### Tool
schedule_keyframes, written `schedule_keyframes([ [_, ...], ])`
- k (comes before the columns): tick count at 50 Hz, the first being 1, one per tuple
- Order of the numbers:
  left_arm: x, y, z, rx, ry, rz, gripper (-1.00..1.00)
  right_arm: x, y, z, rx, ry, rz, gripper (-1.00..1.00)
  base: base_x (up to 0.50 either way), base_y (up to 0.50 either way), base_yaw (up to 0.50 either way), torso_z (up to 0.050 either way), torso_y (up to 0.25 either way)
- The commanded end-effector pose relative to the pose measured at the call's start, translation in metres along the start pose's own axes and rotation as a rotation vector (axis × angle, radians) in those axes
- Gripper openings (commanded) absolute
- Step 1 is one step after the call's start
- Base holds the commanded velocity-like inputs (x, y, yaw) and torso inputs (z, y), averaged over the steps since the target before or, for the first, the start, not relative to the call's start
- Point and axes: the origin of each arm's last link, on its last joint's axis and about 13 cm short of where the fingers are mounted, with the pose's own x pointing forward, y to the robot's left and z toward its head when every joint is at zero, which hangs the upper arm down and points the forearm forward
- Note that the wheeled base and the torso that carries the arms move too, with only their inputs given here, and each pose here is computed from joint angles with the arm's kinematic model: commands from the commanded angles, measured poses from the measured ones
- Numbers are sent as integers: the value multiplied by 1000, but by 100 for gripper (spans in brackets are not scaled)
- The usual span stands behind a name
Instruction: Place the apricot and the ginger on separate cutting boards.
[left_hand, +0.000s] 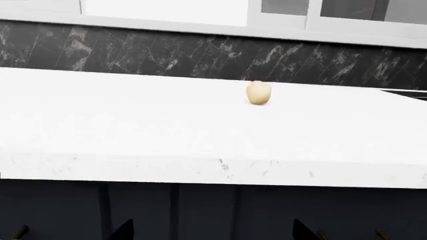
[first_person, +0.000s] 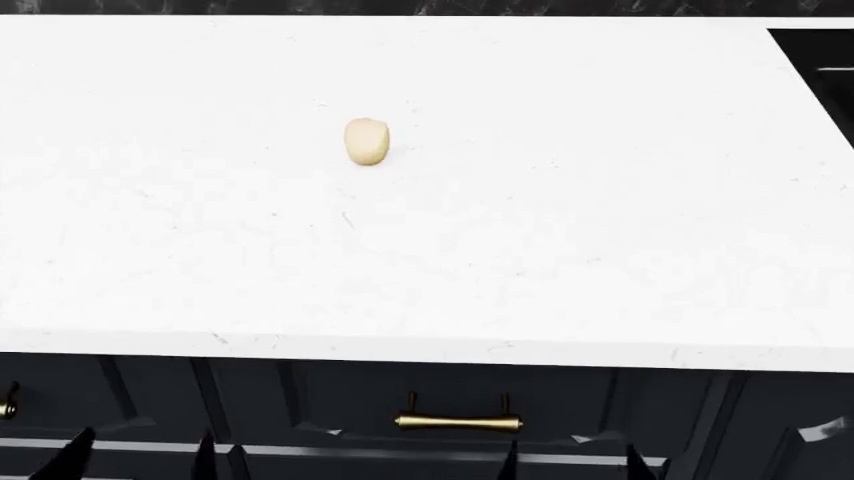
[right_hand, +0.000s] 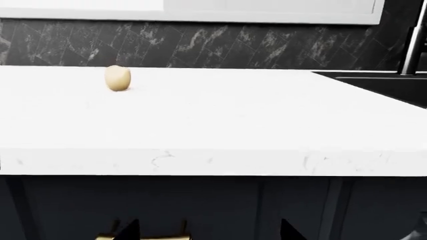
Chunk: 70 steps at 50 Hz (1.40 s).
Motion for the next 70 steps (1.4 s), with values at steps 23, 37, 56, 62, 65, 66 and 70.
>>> schedule_keyframes([
  [23,27,44,199,-31,8,-198,100,72,-58,188,-20,28,166,100,0,0,0,0,0],
  [37,64,48,234,-91,78,-230,100,100,-79,197,-81,48,93,100,0,0,0,0,0],
  [56,66,49,216,-89,143,-233,100,101,-81,188,-86,100,99,100,160,0,0,0,0],
  [62,65,50,211,-93,152,-228,100,101,-80,187,-93,101,115,100,296,0,0,0,0],
  [65,64,51,211,-96,155,-227,100,101,-79,186,-96,103,117,100,294,0,0,0,0],
  [66,64,52,211,-97,156,-227,100,101,-79,186,-96,103,117,100,293,0,0,0,0],
  [70,64,52,210,-104,156,-226,100,100,-79,184,-89,108,123,100,293,0,0,0,0],
])
